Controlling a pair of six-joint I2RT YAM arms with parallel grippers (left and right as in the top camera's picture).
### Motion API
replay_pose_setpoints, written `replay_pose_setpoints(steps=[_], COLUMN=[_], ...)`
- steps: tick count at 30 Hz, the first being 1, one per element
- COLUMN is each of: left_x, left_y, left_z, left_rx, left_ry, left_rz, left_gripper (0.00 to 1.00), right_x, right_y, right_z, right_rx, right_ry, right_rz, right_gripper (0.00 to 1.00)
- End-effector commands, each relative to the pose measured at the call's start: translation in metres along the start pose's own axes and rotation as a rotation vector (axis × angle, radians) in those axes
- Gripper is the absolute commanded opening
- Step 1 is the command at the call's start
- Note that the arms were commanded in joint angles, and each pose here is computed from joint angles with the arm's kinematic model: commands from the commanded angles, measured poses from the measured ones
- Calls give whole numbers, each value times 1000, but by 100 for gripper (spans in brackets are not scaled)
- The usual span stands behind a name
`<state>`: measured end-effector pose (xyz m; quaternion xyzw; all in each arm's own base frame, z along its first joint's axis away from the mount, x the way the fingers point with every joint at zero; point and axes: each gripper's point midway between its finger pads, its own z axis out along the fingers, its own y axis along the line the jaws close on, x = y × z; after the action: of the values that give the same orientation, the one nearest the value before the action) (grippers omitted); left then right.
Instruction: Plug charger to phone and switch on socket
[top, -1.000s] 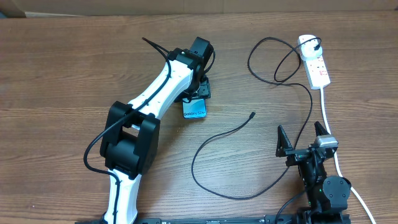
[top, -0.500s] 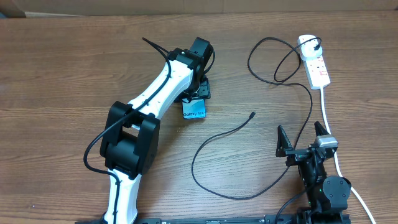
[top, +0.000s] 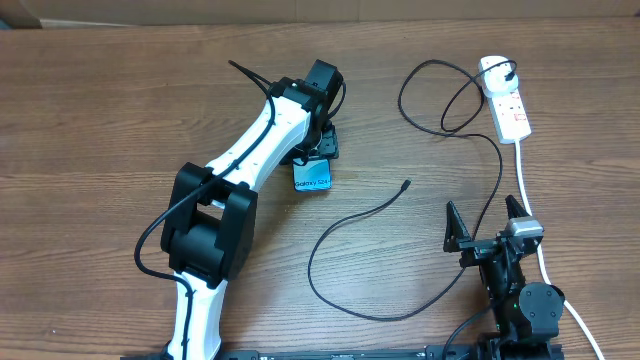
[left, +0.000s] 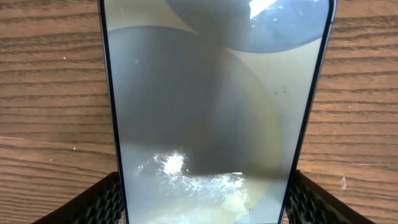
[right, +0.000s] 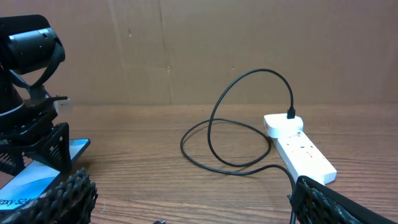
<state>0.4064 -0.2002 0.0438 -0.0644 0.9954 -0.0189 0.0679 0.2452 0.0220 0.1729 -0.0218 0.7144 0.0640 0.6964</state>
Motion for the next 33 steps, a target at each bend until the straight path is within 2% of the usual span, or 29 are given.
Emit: replay_pose_setpoints(steps=[1,15,23,33], left_x=[1,3,7,12], left_y=[-9,-10,-18,-43], left_z=[-1,-1,-3,-44], left_rx=[24,40,110,443], left_ry=[4,18,60,201], left_rz=[24,20,6,-61], left_gripper=[69,68,67,64], right_x=[2,2,2,2], right_y=[-3,-3,-3,-3], right_z=[0,0,0,0], right_rx=[12,12,13,12], right_ry=[-3,-3,-3,-3], right_rz=[4,4,4,4], right_gripper=[100,100,100,100])
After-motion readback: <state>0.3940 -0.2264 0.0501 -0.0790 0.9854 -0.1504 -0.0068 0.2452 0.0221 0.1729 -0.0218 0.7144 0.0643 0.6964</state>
